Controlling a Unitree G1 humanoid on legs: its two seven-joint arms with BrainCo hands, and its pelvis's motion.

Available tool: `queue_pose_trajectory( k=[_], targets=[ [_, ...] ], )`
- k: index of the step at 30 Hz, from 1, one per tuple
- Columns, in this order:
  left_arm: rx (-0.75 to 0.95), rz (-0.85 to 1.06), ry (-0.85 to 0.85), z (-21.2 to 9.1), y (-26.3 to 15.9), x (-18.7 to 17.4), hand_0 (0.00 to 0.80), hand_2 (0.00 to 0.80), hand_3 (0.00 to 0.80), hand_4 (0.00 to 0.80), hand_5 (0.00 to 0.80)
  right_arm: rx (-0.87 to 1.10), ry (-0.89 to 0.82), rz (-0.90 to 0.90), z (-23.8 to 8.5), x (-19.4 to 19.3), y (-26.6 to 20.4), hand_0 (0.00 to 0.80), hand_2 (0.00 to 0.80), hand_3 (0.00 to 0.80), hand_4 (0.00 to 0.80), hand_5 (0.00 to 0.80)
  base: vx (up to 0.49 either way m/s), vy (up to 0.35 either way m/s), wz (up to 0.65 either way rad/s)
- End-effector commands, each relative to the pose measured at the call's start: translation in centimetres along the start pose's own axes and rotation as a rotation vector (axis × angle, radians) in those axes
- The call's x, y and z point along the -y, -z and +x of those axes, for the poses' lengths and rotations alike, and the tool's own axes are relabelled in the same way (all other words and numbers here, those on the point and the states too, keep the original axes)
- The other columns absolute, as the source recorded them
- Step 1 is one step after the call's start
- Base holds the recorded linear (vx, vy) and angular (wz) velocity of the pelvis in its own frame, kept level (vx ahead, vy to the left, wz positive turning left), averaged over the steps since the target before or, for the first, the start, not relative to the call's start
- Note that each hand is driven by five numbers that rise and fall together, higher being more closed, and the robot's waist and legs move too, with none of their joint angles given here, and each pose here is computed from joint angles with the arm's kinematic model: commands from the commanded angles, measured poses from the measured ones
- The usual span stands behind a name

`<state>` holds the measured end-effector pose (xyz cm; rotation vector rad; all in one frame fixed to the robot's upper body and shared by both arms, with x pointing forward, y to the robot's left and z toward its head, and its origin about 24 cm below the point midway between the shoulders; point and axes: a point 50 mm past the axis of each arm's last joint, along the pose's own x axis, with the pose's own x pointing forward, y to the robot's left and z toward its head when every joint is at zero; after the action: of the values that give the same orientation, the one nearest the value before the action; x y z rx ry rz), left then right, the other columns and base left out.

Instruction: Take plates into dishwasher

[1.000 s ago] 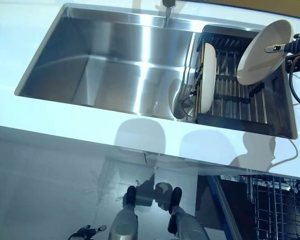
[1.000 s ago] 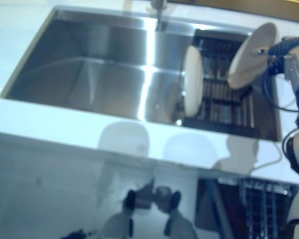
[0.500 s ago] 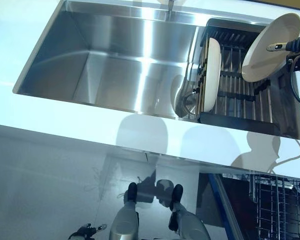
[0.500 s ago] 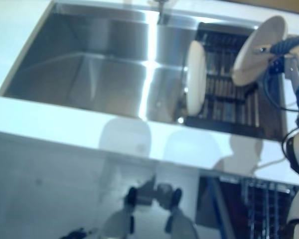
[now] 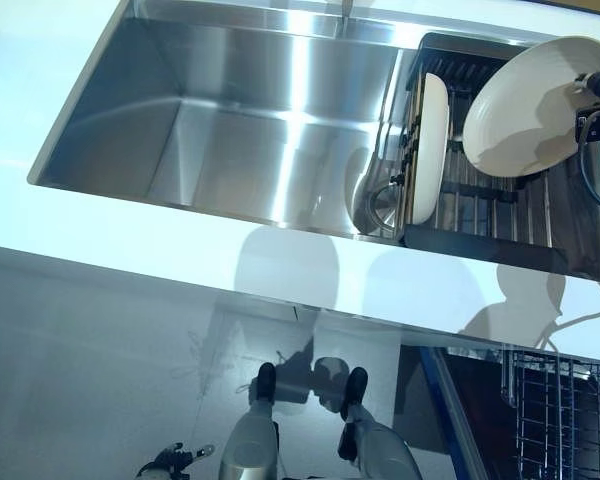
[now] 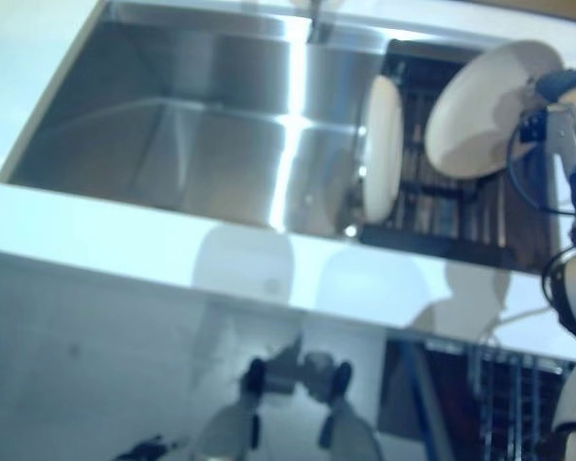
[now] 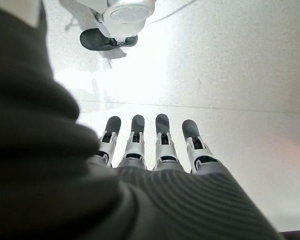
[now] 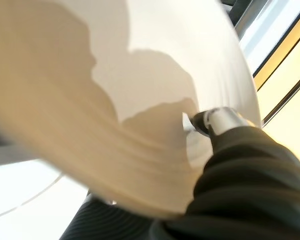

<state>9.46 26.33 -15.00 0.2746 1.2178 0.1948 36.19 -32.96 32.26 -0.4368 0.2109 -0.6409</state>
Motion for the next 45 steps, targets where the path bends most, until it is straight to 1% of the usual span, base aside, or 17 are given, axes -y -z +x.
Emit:
queue_pose_trajectory(
  k=[1, 13, 25, 32, 36, 39, 41, 45],
  targets=[
    [-0.047, 0.053, -0.016, 0.0, 1.3, -0.6, 0.000, 0.000, 0.000, 0.000, 0.000, 0.096, 0.103, 0.030, -0.7, 2.3, -2.7, 0.800, 0.800, 0.800, 0.800, 0.800, 0.000, 0.000, 0.00],
    [-0.075, 0.068, -0.028, -0.2, 2.3, -0.8, 0.000, 0.000, 0.000, 0.000, 0.000, 0.149, 0.155, 0.025, -1.0, 3.3, -3.7, 0.800, 0.800, 0.800, 0.800, 0.800, 0.003, 0.000, 0.00],
    [-0.130, 0.105, -0.060, -0.4, 3.9, -1.5, 0.000, 0.000, 0.000, 0.000, 0.000, 0.234, 0.238, -0.103, -1.7, 6.4, -5.1, 0.800, 0.800, 0.800, 0.800, 0.800, 0.042, 0.004, -0.03],
    [-0.144, 0.126, -0.059, -0.4, 4.2, -1.9, 0.000, 0.000, 0.000, 0.000, 0.000, 0.281, 0.285, -0.228, -2.2, 7.9, -5.6, 0.800, 0.800, 0.800, 0.800, 0.800, 0.022, 0.006, -0.13],
    [-0.153, 0.139, -0.064, -0.4, 4.1, -2.3, 0.000, 0.000, 0.000, 0.000, 0.000, 0.332, 0.345, -0.317, -2.9, 9.0, -6.4, 0.800, 0.800, 0.800, 0.800, 0.800, -0.019, -0.009, -0.25],
    [-0.154, 0.140, -0.065, -0.4, 4.0, -2.5, 0.000, 0.000, 0.000, 0.000, 0.000, 0.350, 0.377, -0.401, -3.2, 9.6, -6.5, 0.800, 0.800, 0.800, 0.800, 0.800, -0.035, -0.013, -0.29],
    [-0.146, 0.165, -0.060, -0.3, 3.7, -2.4, 0.000, 0.000, 0.000, 0.000, 0.000, 0.379, 0.391, -0.489, -3.5, 10.1, -6.5, 0.800, 0.800, 0.800, 0.800, 0.800, -0.057, -0.023, -0.29],
    [-0.134, 0.187, -0.054, -0.3, 3.4, -2.3, 0.000, 0.000, 0.000, 0.000, 0.000, 0.388, 0.408, -0.582, -3.7, 10.8, -6.1, 0.800, 0.800, 0.800, 0.800, 0.800, -0.029, -0.021, -0.35]
  ],
)
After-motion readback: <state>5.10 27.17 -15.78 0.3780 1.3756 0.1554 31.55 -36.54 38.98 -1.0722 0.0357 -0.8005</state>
